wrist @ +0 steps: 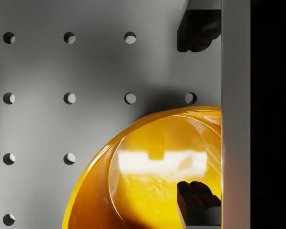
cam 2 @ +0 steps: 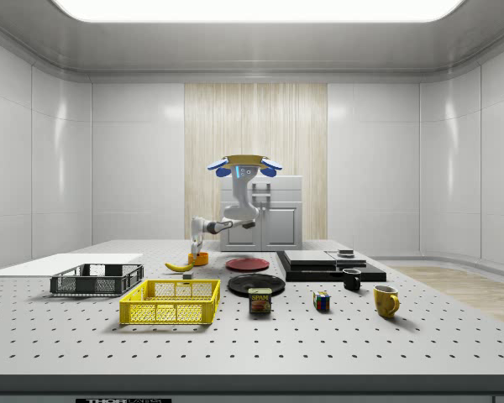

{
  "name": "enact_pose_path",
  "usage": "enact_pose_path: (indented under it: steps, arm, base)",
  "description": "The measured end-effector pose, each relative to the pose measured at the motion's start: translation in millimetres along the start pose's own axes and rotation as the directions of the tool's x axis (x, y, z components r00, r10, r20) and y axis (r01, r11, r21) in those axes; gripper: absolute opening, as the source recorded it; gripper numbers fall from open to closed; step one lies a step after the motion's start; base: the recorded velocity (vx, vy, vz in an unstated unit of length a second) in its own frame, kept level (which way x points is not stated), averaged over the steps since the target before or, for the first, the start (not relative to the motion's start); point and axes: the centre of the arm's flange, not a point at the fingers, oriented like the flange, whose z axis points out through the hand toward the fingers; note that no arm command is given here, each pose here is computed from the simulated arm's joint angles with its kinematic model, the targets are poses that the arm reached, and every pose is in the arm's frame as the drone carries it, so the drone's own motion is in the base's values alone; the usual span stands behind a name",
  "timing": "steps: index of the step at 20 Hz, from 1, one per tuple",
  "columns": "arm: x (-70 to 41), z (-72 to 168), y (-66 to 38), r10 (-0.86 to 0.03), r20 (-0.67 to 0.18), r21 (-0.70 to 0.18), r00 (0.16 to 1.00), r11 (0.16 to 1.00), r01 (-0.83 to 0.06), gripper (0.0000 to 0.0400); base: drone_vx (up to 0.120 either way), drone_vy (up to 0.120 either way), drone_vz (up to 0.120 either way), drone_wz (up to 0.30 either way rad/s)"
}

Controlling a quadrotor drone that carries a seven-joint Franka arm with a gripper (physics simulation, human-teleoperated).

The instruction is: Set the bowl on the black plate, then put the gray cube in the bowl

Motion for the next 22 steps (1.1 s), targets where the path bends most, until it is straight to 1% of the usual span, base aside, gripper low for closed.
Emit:
enact_pose_path:
  steps: [5, 6, 7, 8, 10, 12, 14, 16, 19, 22]
  arm:
    - [1.9, 1.2, -1.5, 0.0, 0.0, 0.0, 1.0, 1.0, 0.0, 0.04]
    - [2.1, 1.3, -1.6, 0.0, 0.0, 0.0, 1.0, 1.0, 0.0, 0.0334]
    - [2.2, 1.4, -1.7, 0.0, 0.0, 0.0, 1.0, 1.0, 0.0, 0.0282]
    - [2.3, 1.5, -1.8, 0.0, 0.0, 0.0, 1.0, 1.0, 0.0, 0.0242]
    - [2.5, 1.6, -1.9, 0.0, 0.0, 0.0, 1.0, 1.0, 0.0, 0.0186]
    - [2.6, 1.6, -2.0, 0.0, 0.0, 0.0, 1.0, 1.0, 0.0, 0.0152]
    - [2.6, 1.7, -2.1, 0.0, 0.0, 0.0, 1.0, 1.0, 0.0, 0.0132]
    - [2.7, 1.7, -2.1, 0.0, 0.0, 0.0, 1.0, 1.0, 0.0, 0.0119]
    - [2.7, 1.0, -2.1, 0.0, 0.0, 0.0, 1.0, 1.0, 0.0, 0.0109]
    - [2.7, -6.1, -2.1, 0.0, 0.0, 0.0, 1.0, 1.0, 0.0, 0.0104]
  base:
    - [0.0, 0.0, 0.0, 0.0]
    - [0.0, 0.0, 0.0, 0.0]
    - [0.0, 0.0, 0.0, 0.0]
    - [0.0, 0.0, 0.0, 0.0]
    - [0.0, 0.0, 0.0, 0.0]
    - [0.0, 0.0, 0.0, 0.0]
    - [0.0, 0.0, 0.0, 0.0]
    - [0.0, 0.0, 0.0, 0.0]
    - [0.0, 0.0, 0.0, 0.0]
    - [0.0, 0.0, 0.0, 0.0]
